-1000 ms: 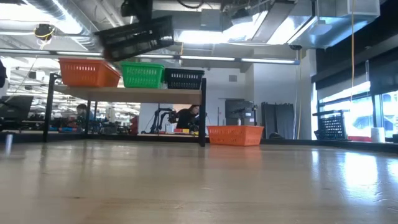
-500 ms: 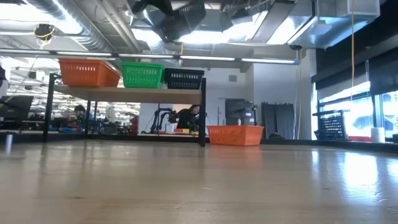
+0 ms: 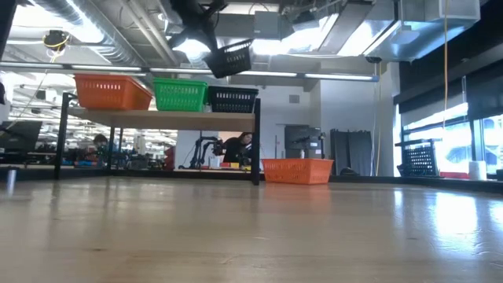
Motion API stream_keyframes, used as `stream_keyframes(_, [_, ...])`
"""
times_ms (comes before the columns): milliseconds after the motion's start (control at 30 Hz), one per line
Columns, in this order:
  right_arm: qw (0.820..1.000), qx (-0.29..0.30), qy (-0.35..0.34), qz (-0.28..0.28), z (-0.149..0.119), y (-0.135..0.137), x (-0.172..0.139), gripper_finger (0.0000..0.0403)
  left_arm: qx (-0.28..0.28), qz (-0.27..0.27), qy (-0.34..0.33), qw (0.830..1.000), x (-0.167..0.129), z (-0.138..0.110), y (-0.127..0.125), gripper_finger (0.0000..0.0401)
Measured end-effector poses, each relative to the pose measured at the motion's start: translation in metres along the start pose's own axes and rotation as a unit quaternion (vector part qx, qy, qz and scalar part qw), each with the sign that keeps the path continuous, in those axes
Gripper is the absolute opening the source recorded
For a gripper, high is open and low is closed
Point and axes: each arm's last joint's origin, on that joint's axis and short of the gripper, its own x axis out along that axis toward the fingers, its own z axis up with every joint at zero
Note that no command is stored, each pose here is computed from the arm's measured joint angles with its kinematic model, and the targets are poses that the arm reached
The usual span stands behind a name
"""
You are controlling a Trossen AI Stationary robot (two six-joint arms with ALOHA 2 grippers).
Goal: Stack baskets on shelf by color
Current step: Stack the black bin on the black bins on the shelf
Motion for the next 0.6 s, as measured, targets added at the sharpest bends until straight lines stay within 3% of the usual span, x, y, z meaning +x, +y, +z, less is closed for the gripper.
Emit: stream_keyframes(600, [1.0,-0.003,0.0,0.0,0.0,0.0,0.0,0.0078,-0.048,0.051,0.005,0.998,0.017,-0.006,0.012,0.0])
